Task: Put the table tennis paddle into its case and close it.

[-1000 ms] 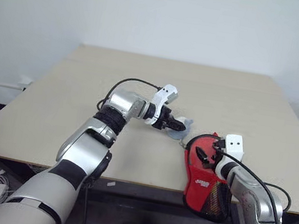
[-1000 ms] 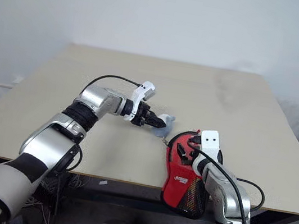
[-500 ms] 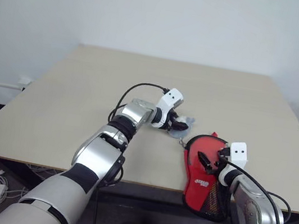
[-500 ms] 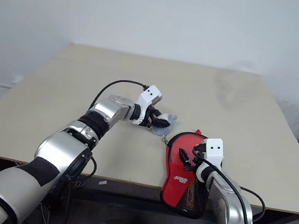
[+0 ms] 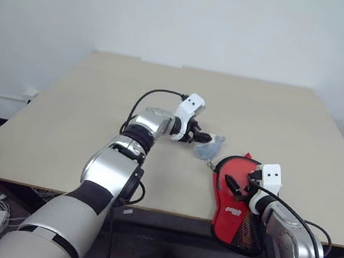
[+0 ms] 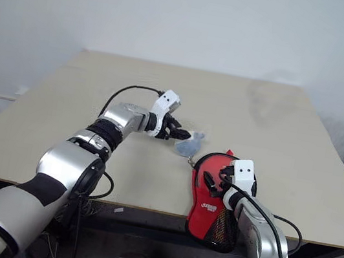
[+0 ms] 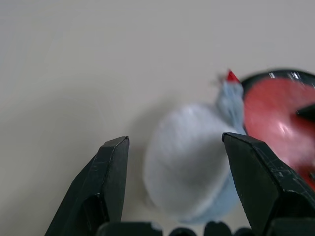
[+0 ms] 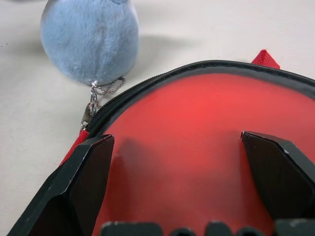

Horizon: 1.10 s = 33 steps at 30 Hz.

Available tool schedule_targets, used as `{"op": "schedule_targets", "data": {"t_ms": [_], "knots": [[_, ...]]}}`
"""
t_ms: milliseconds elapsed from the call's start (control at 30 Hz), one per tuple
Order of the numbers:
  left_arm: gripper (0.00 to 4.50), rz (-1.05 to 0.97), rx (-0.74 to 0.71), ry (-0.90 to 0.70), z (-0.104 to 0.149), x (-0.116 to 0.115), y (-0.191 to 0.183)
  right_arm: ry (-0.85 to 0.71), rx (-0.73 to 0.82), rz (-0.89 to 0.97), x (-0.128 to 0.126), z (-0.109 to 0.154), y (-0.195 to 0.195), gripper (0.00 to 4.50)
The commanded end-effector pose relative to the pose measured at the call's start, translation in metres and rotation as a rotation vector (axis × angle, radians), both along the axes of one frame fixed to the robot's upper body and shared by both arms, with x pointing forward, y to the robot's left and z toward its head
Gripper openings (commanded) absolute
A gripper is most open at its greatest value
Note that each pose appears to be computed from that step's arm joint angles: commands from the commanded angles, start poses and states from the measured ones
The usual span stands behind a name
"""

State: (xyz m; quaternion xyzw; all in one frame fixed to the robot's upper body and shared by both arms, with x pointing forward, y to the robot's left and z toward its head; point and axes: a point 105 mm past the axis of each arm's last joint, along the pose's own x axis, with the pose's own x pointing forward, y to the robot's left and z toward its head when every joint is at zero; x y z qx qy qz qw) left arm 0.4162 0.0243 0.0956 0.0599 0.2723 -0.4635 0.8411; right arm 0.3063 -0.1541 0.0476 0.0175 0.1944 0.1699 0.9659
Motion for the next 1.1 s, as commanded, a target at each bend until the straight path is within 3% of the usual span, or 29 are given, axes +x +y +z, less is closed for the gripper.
{"op": "schedule_targets", "data": {"t_ms": [33, 267, 367, 467, 733, 900, 1100], "knots": [[3.18, -0.013, 0.001, -0.004, 0.001, -0.001, -0.001, -0.030, -0.013, -0.005, 0.004, 0.007, -0.002, 4.50], [3.18, -0.020, 0.062, 0.025, -0.023, -0.009, 0.000, -0.027, -0.024, -0.012, 0.005, 0.006, -0.003, 4.50], [3.18, -0.026, 0.015, 0.074, -0.026, -0.014, -0.008, -0.021, -0.035, -0.024, 0.006, 0.004, -0.005, 4.50], [2.63, -0.032, -0.041, 0.107, -0.024, -0.017, -0.013, -0.018, -0.043, -0.036, 0.007, 0.003, -0.008, 4.50], [0.15, -0.029, -0.077, 0.123, -0.021, -0.018, -0.015, -0.015, -0.049, -0.057, 0.008, 0.002, -0.011, 4.50], [0.00, 0.074, -0.077, 0.034, -0.008, -0.001, -0.016, -0.009, -0.047, -0.053, 0.007, 0.001, -0.009, 4.50], [0.00, 0.126, -0.124, -0.100, 0.032, 0.015, -0.035, 0.085, -0.089, -0.014, -0.001, -0.016, -0.005, 4.50]]}}
